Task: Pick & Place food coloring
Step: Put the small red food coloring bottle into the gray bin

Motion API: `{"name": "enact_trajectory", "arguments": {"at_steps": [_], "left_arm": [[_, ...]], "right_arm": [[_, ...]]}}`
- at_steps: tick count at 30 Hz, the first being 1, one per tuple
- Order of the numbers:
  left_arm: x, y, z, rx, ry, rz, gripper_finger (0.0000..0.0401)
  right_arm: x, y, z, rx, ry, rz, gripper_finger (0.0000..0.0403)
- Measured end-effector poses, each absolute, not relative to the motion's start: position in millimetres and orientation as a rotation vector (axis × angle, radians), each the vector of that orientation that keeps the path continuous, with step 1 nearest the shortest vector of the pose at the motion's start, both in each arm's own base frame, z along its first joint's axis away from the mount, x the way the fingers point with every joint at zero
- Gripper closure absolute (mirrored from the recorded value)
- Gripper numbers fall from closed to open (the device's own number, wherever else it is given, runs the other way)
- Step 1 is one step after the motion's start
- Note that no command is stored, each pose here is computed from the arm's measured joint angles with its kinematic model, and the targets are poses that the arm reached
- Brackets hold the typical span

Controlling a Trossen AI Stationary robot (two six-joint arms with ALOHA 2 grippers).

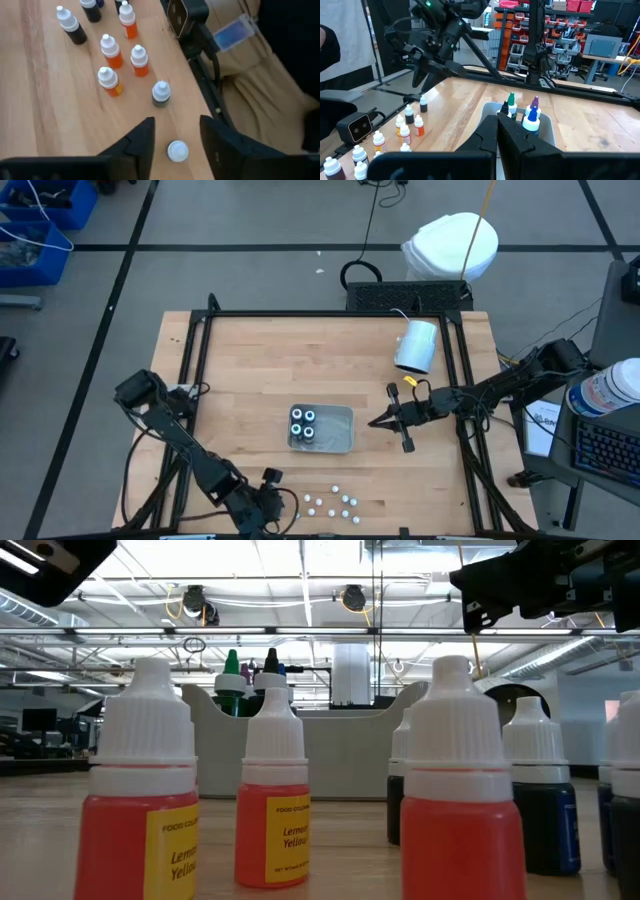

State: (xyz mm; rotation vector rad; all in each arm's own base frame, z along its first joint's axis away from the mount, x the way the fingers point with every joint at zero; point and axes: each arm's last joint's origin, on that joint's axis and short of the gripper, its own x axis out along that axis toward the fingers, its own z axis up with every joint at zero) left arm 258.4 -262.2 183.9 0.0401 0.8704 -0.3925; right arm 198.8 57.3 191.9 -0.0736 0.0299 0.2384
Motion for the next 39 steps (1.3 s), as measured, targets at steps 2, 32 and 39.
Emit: {"name": "enact_trajectory", "arguments": {"at_steps": [2,32,39], "left_arm": [[257.9,-262.4,183.6,0.017,0.885,-0.396,0.0214],[257.6,-265.4,162.9,-0.001,0.971,-0.369,0.0224],[257.8,-265.2,162.8,-0.001,0.972,-0.369,0.0224]], "right_arm": [[198.8,57.3,191.9,-0.074,0.030,0.238,0.0399],[198.8,57.3,191.9,-0.073,0.031,0.238,0.0399],[198.8,57.3,191.9,-0.074,0.031,0.238,0.0399]]}}
